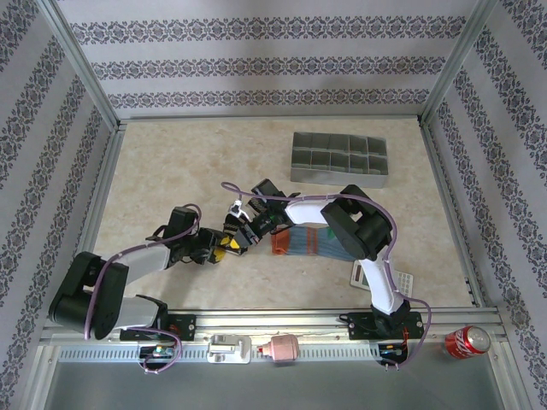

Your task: Roll the socks

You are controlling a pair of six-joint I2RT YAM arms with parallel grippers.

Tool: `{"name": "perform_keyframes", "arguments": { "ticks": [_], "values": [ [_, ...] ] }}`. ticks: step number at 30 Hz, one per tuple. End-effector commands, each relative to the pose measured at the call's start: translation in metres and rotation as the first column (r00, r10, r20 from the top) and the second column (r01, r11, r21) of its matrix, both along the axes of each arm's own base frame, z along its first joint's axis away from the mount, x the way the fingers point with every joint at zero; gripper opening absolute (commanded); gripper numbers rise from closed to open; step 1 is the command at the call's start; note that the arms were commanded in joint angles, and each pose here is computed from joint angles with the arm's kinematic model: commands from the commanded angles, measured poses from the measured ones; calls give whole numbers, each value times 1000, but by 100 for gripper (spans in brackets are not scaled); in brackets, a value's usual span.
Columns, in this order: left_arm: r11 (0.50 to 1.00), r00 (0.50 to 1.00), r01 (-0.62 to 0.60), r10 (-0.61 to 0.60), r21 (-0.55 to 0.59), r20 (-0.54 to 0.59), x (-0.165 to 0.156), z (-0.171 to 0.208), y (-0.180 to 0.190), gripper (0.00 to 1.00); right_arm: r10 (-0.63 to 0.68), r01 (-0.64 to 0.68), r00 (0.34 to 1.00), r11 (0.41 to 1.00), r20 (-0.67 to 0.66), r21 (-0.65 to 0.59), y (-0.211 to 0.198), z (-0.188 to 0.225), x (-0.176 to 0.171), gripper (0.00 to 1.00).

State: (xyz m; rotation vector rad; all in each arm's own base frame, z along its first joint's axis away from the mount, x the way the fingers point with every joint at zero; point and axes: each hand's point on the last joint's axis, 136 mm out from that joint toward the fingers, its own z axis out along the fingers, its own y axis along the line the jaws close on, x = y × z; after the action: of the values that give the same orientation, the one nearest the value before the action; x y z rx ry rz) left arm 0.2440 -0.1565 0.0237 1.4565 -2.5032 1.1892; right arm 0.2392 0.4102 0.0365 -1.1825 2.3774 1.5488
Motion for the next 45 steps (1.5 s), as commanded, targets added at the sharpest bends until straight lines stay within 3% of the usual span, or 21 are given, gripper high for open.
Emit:
{"name": "perform_keyframes", "arguments": {
  "ticks": [1, 5, 9, 11, 13, 16, 23, 29, 33, 37, 39, 42, 45],
  "values": [
    [997, 998, 27, -22, 73, -65, -10, -22, 0, 27, -51, 29, 993, 981, -109, -193, -27, -50, -17, 0],
    [990, 984, 46, -23, 131, -176, -32, -28, 9, 0, -23, 21, 1000, 981, -8, -192, -28, -41, -17, 0],
    [987, 966, 41, 1, 156, -258, -55, -22, 17, 0, 0, 48, 960, 985, 279, -167, -30, -9, -11, 28],
    [987, 959, 17, 29, 157, -281, -63, -18, 20, 0, 31, 81, 853, 978, 521, -192, -37, 9, -9, 37],
    [986, 954, -1, 51, 168, -296, -67, -14, 24, 0, 73, 93, 700, 977, 711, -192, -40, 25, -14, 46],
    [985, 948, -13, 67, 172, -312, -71, -12, 25, 0, 138, 114, 502, 968, 854, -223, -45, 32, -27, 56],
    [983, 942, -9, 69, 182, -328, -71, -13, 26, 0, 317, 92, 172, 938, 933, -335, -19, 30, -54, 60],
    [984, 942, -2, 62, 180, -330, -70, -13, 25, 0, 387, 87, 9, 918, 922, -386, 14, 23, -54, 58],
    [984, 944, -7, 65, 178, -324, -69, -13, 25, 0, 437, 82, -4, 897, 899, -435, 20, 3, -49, 49],
    [985, 946, -11, 65, 170, -317, -69, -12, 25, 0, 479, 78, 43, 873, 877, -481, 15, -18, -47, 14],
    [986, 952, -14, 65, 167, -298, -66, -8, 26, 1, 481, 57, 111, 871, 870, -489, 10, -24, -49, 0],
    [987, 966, -34, 73, 158, -249, -58, 2, 30, 35, 479, -3, 253, 869, 841, -494, 1, -33, -57, 0],
    [984, 974, -68, 101, 164, -205, -51, 13, 40, 54, 465, -66, 403, 874, 788, -482, -7, -40, -66, 0]
  ]
}}
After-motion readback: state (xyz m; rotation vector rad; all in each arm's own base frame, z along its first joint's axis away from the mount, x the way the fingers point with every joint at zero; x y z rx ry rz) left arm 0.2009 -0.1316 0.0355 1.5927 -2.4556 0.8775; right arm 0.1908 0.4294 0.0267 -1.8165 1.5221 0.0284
